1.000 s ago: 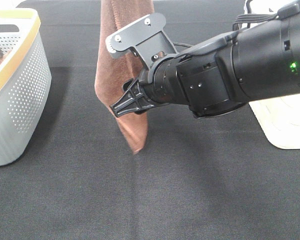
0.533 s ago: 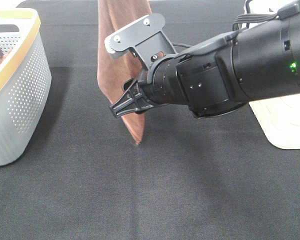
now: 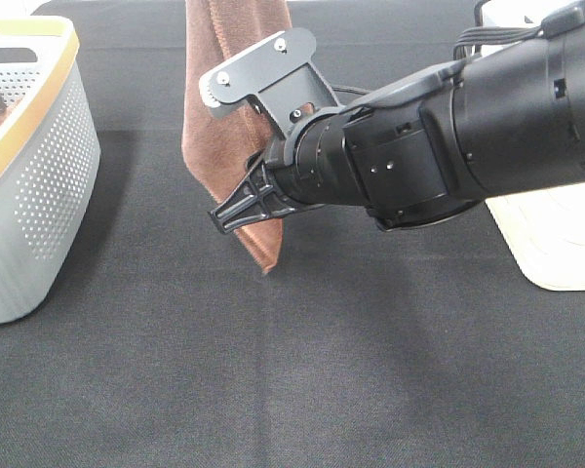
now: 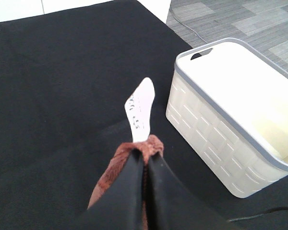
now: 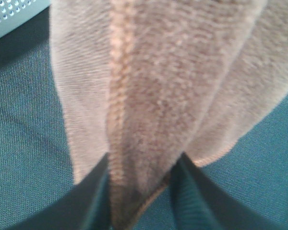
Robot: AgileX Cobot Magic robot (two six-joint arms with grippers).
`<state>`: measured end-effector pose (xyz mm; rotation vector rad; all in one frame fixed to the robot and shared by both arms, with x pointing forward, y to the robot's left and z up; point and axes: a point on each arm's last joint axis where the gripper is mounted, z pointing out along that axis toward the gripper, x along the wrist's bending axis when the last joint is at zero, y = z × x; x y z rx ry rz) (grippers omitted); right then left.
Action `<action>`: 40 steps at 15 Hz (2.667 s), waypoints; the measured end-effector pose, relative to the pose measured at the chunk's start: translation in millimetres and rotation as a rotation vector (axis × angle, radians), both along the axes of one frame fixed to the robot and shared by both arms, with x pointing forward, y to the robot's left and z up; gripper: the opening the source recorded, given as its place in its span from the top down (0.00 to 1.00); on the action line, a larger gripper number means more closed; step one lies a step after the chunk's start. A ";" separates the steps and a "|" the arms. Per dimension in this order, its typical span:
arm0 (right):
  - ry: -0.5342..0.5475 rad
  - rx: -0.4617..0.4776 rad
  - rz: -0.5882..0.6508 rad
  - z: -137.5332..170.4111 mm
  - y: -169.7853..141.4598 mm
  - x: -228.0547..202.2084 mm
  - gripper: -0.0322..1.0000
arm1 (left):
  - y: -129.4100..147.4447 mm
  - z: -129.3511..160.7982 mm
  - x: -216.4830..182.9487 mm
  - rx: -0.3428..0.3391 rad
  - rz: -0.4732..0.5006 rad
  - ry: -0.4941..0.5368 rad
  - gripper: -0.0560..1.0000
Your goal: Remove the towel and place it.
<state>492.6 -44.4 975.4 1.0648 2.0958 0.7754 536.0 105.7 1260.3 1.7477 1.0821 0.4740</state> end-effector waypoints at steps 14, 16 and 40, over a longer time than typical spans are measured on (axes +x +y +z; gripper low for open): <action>-0.008 -0.012 0.004 1.5 -0.8 0.1 0.97 | 4.0 0.4 2.9 0.051 0.029 -0.041 0.95; -0.048 -0.011 -0.021 15.7 -6.7 -0.6 0.97 | 9.4 -1.0 5.3 0.126 0.062 -0.064 0.95; -0.350 0.058 -0.078 94.9 -106.3 197.0 0.97 | 42.3 -146.5 197.2 0.233 0.245 -0.414 0.95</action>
